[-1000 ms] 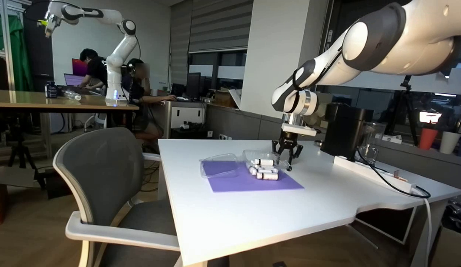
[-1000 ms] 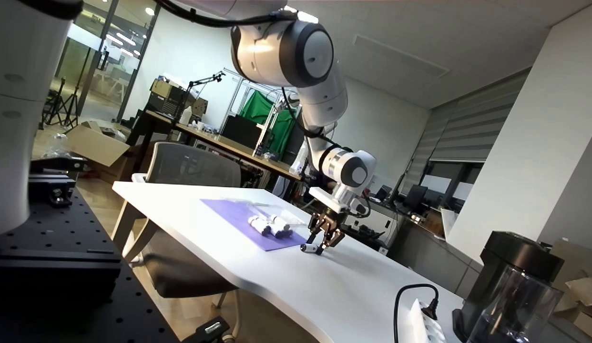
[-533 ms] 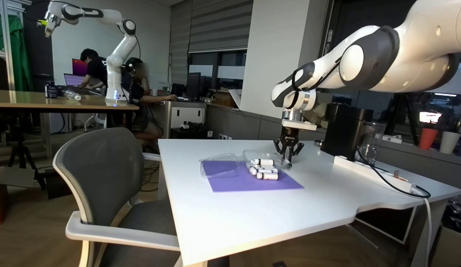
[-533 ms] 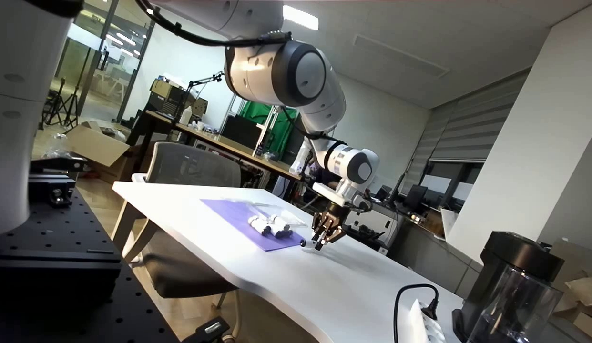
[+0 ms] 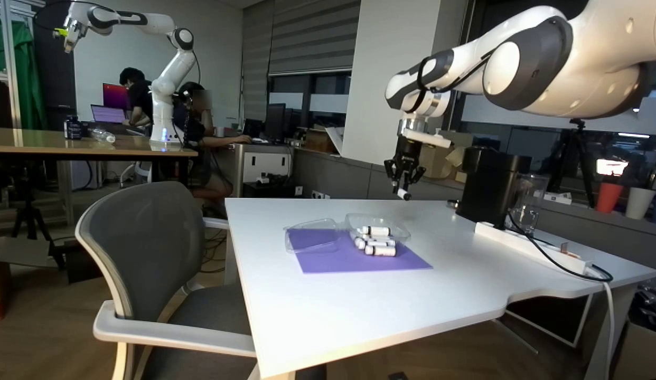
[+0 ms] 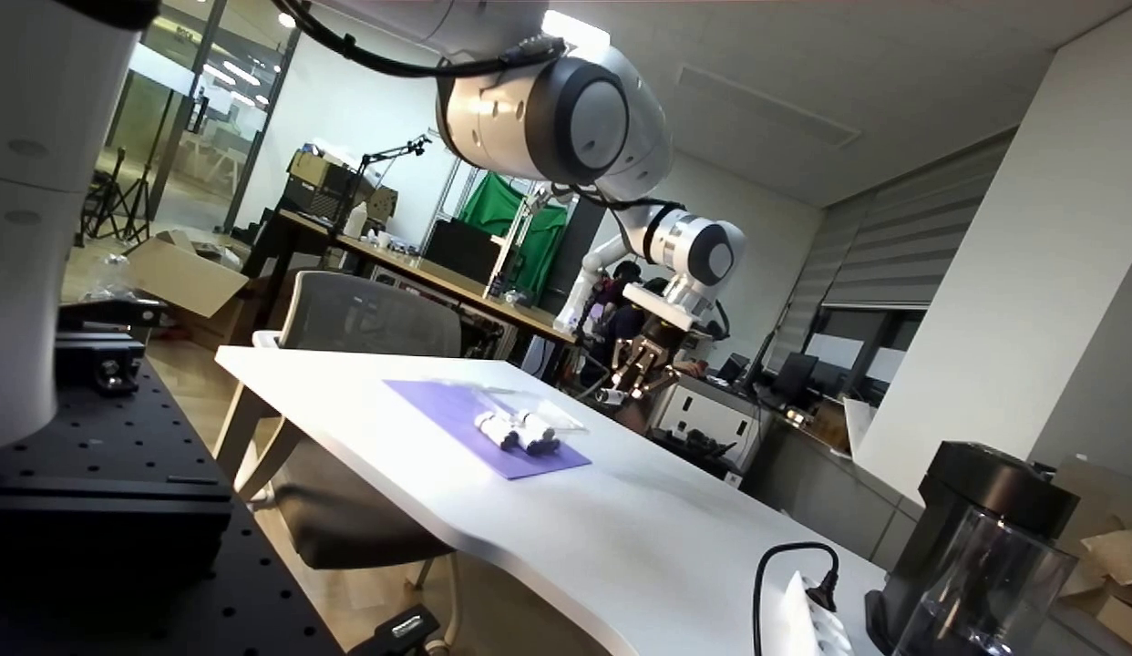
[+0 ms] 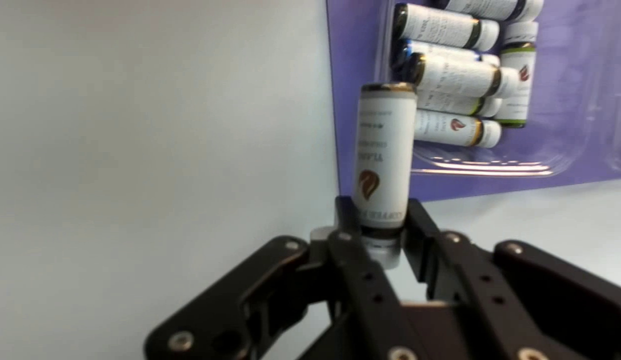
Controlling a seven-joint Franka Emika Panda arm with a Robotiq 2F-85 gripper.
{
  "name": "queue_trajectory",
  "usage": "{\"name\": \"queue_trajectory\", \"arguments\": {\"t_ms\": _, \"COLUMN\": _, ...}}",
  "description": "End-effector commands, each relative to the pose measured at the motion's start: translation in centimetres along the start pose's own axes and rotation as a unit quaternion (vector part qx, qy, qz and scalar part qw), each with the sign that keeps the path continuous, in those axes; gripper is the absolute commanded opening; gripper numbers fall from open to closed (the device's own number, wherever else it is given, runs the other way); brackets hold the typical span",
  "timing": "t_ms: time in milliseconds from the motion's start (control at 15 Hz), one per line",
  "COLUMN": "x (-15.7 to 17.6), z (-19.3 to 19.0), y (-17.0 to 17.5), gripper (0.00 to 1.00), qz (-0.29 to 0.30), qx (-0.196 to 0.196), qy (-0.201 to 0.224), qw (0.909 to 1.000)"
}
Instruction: Take the bottle from the table and put it in the clear bowl then close the lid
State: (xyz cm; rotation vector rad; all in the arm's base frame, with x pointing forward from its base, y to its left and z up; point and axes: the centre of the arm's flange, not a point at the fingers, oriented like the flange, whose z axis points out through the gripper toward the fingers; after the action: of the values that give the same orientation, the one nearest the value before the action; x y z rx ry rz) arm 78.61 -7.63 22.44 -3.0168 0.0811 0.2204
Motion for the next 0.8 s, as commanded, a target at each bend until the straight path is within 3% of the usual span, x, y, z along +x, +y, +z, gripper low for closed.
{"name": "queue_trajectory", "arguments": {"t_ms": 0, "x": 0.8, "z": -3.0, "y": -2.9, "gripper": 0.07, "qz": -0.074, "qx": 0.003, "qy": 0.002, "qw": 0.9973}}
{"name": "queue_trajectory", "arguments": {"t_ms": 200, "x": -0.6, "z": -1.3, "y": -5.5, "gripper": 0.07, "qz": -0.119, "qx": 0.007, "qy": -0.001, "qw": 0.9928}}
{"name": "queue_trajectory", "arguments": {"t_ms": 733, "x": -4.3, "z": 4.4, "y": -8.6, "gripper": 0.07, "qz": -0.177, "qx": 0.010, "qy": -0.093, "qw": 0.9797}}
